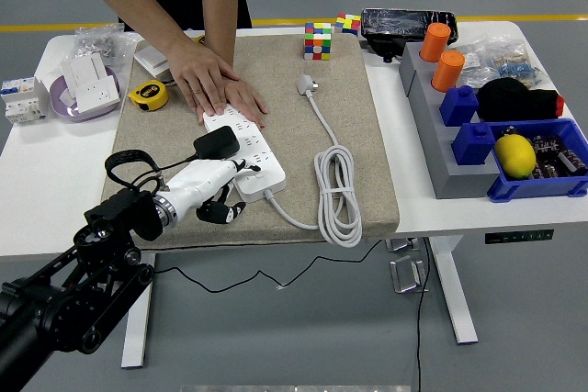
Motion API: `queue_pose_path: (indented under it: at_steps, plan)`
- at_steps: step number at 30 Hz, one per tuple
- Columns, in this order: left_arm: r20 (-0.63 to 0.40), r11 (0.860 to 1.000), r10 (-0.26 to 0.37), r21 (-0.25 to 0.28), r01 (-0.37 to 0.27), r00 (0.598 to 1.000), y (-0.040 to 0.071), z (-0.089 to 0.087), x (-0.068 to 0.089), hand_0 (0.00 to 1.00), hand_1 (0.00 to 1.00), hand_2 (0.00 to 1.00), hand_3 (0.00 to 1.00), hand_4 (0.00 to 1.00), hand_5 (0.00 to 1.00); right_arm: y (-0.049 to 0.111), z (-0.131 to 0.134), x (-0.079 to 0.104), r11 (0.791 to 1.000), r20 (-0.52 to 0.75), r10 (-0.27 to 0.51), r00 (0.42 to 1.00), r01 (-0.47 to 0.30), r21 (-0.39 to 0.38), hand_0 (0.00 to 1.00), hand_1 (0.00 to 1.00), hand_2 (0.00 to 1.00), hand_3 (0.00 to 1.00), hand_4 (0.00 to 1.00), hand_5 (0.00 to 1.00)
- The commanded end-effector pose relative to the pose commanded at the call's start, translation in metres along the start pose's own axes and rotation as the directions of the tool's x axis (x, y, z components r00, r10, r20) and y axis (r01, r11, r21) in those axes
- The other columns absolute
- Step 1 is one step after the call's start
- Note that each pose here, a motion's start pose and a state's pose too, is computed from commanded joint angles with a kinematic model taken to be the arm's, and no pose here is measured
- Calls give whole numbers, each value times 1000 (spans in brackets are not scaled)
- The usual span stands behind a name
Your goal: Pick up the plug,place it near the board,insert it into the board,press the button
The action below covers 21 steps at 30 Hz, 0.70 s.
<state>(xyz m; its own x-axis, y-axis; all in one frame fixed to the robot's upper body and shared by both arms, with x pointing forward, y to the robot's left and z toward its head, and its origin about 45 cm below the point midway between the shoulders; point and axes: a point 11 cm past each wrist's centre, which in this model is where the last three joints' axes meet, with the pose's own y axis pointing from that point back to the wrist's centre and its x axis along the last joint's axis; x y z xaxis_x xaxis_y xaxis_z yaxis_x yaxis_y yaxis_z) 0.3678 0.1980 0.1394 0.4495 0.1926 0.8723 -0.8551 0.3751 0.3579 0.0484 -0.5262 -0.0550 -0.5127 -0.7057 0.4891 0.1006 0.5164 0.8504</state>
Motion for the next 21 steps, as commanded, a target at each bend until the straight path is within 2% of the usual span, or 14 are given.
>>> queue_pose_path:
  at_steps: [12, 21]
  plan:
    - [1, 1000, -3, -10, 3, 1000, -1, 4, -2, 160, 29, 149, 857, 622, 2, 0, -1, -1, 1000, 1, -1, 1000, 1, 1, 804, 782, 767, 785, 998, 998]
    - [-2, 1000, -9, 5, 9, 1000, -2, -1, -5, 160, 28, 149, 856, 622, 2, 0, 0, 0, 1000, 0, 0, 1000, 0, 1, 804, 782, 767, 785, 998, 998]
